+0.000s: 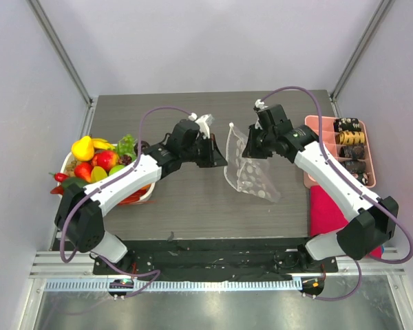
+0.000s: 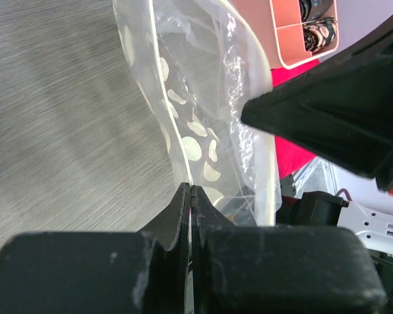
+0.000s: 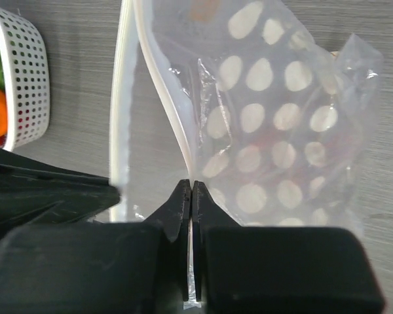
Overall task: Place the food in the zip-top bag and seal the zipper
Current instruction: Open the zipper of the food storage bag.
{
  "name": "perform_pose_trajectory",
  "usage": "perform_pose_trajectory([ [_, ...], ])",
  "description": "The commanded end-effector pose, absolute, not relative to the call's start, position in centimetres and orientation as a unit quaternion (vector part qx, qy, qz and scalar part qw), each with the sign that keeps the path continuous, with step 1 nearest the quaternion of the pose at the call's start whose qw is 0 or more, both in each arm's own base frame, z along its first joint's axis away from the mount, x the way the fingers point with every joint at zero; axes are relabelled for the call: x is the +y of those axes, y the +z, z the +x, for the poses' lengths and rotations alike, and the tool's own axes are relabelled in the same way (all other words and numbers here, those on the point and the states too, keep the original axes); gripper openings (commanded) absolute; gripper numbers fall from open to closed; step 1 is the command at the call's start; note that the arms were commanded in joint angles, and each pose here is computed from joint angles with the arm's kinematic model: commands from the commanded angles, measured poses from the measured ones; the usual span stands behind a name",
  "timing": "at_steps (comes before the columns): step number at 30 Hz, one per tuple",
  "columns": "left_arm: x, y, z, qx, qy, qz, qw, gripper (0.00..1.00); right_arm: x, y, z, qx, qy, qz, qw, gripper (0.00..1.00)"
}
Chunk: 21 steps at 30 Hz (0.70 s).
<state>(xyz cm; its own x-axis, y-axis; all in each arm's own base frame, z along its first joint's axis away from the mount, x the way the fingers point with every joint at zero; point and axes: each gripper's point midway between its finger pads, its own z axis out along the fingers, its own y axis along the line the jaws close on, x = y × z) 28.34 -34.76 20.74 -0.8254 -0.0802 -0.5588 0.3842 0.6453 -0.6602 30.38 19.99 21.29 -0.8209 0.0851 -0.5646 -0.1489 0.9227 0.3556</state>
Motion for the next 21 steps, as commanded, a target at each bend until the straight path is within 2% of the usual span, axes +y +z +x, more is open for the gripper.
perform_pose_trajectory([
  [1, -32.2, 21.8, 29.0, 0.858, -0.4, 0.081, 0.313, 0.0, 18.9, 23.9, 30.1, 0.923, 0.187, -0.034, 0.334, 0.01],
  [5, -28.0, 18.2, 29.6, 0.891, -0.337, 0.077, 0.295, 0.0, 17.8, 25.2, 28.5, 0.921, 0.191, -0.064, 0.334, 0.01],
  [9, -24.9, 14.3, 29.3, 0.921, -0.262, 0.125, 0.259, 0.0, 16.7, 25.0, 27.3, 0.922, 0.191, -0.088, 0.326, 0.01],
  [12, -24.1, 13.5, 29.0, 0.928, -0.247, 0.137, 0.244, 0.07, 16.8, 24.3, 26.8, 0.922, 0.206, -0.097, 0.313, 0.01],
  [15, -24.5, 14.6, 28.5, 0.917, -0.265, 0.161, 0.251, 0.27, 18.2, 24.1, 27.0, 0.914, 0.241, -0.096, 0.312, 0.01],
  [16, -24.7, 15.7, 28.1, 0.909, -0.279, 0.17, 0.258, 0.42, 18.4, 24.0, 27.0, 0.912, 0.247, -0.094, 0.313, 0.01],
  [18, -24.9, 17.3, 27.9, 0.899, -0.29, 0.184, 0.271, 0.64, 18.7, 23.9, 27.3, 0.909, 0.255, -0.084, 0.319, 0.01],
  [19, -24.6, 17.9, 27.6, 0.899, -0.287, 0.19, 0.27, 0.79, 18.8, 23.8, 27.3, 0.909, 0.258, -0.084, 0.317, 0.01],
  [21, -24.1, 20.4, 27.4, 0.885, -0.286, 0.219, 0.296, 0.88, 19.1, 23.4, 27.1, 0.91, 0.265, -0.082, 0.31, 0.01],
])
